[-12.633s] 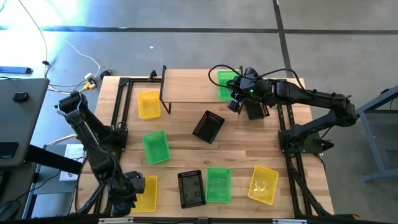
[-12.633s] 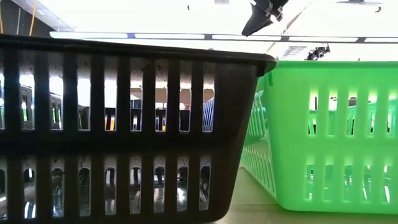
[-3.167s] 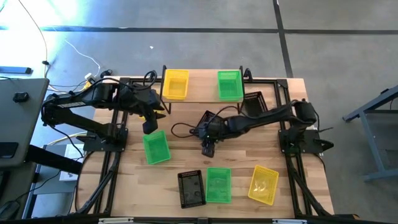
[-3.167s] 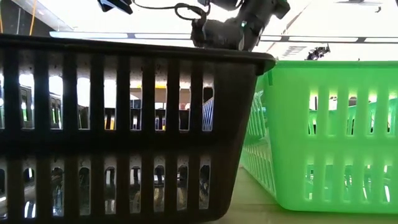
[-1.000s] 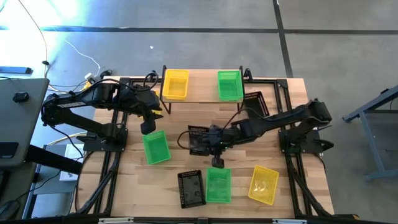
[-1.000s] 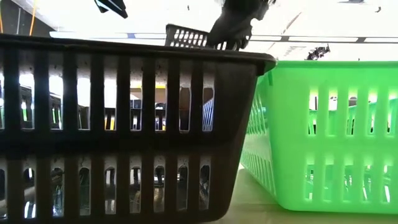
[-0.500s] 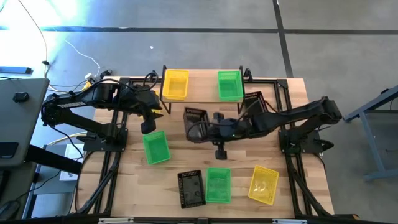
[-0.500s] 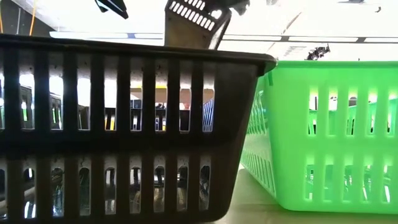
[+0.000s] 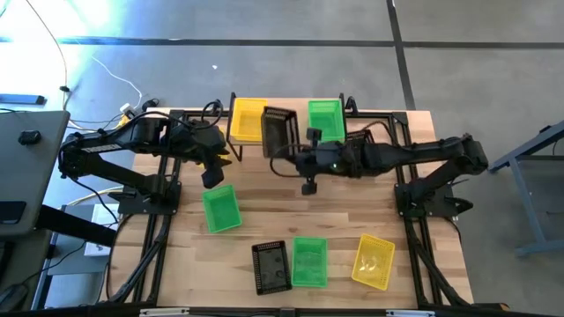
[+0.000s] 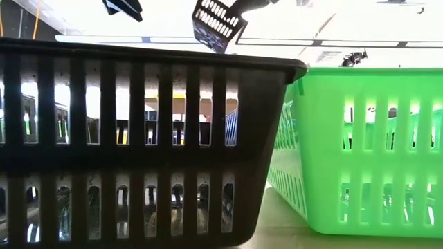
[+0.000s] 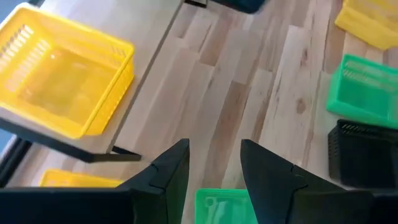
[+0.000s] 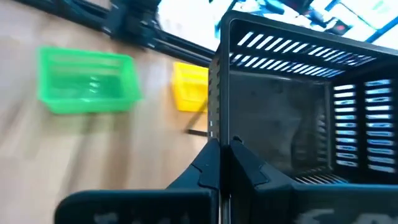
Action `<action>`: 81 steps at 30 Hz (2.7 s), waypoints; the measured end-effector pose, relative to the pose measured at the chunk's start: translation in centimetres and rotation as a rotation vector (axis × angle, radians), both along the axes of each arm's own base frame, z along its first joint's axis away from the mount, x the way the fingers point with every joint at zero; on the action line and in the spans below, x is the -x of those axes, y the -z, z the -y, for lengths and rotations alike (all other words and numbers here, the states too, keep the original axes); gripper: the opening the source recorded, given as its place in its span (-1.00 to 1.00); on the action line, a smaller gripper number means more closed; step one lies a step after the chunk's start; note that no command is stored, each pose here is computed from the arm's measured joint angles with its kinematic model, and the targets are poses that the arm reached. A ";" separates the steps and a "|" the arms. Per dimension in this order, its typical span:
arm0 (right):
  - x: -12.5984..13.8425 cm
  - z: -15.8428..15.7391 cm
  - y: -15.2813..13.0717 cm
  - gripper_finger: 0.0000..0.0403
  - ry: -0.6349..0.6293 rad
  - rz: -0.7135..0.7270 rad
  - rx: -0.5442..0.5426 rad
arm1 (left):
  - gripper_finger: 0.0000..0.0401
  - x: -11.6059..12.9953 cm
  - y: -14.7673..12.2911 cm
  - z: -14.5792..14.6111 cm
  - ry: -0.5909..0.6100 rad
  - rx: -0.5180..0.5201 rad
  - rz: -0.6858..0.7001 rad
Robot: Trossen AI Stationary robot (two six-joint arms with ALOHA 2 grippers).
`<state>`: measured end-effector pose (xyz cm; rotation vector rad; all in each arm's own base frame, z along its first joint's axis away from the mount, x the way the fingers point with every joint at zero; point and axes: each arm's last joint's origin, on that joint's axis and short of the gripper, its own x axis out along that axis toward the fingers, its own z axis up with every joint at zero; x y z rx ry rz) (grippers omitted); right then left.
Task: Stack baskets on shelf by color
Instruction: Put the top left black bin on the shelf
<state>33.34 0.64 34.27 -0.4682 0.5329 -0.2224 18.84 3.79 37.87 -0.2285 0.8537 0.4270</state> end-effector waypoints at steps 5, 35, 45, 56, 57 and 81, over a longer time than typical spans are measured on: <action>0.0 3.1 -0.1 -1.00 0.059 -0.018 0.062 | -0.34 0.0 0.0 0.0 -0.076 0.057 0.027; -0.7 8.9 3.8 -1.00 0.125 -0.228 0.028 | -0.34 1.1 1.9 -0.1 -0.567 0.278 0.006; -1.6 9.2 5.7 -1.00 0.147 -0.291 0.035 | -0.34 1.4 2.3 0.0 -0.664 0.324 -0.037; -1.5 9.2 5.9 -0.96 0.150 -0.323 0.032 | -0.34 1.1 3.4 0.4 -0.727 0.336 -0.154; -1.4 9.2 6.0 -0.95 0.150 -0.326 0.032 | -0.34 1.0 3.4 0.5 -0.722 0.334 -0.161; -1.8 9.5 5.0 -0.62 0.180 -0.194 -0.019 | -0.34 0.6 3.6 1.1 -0.682 0.331 -0.180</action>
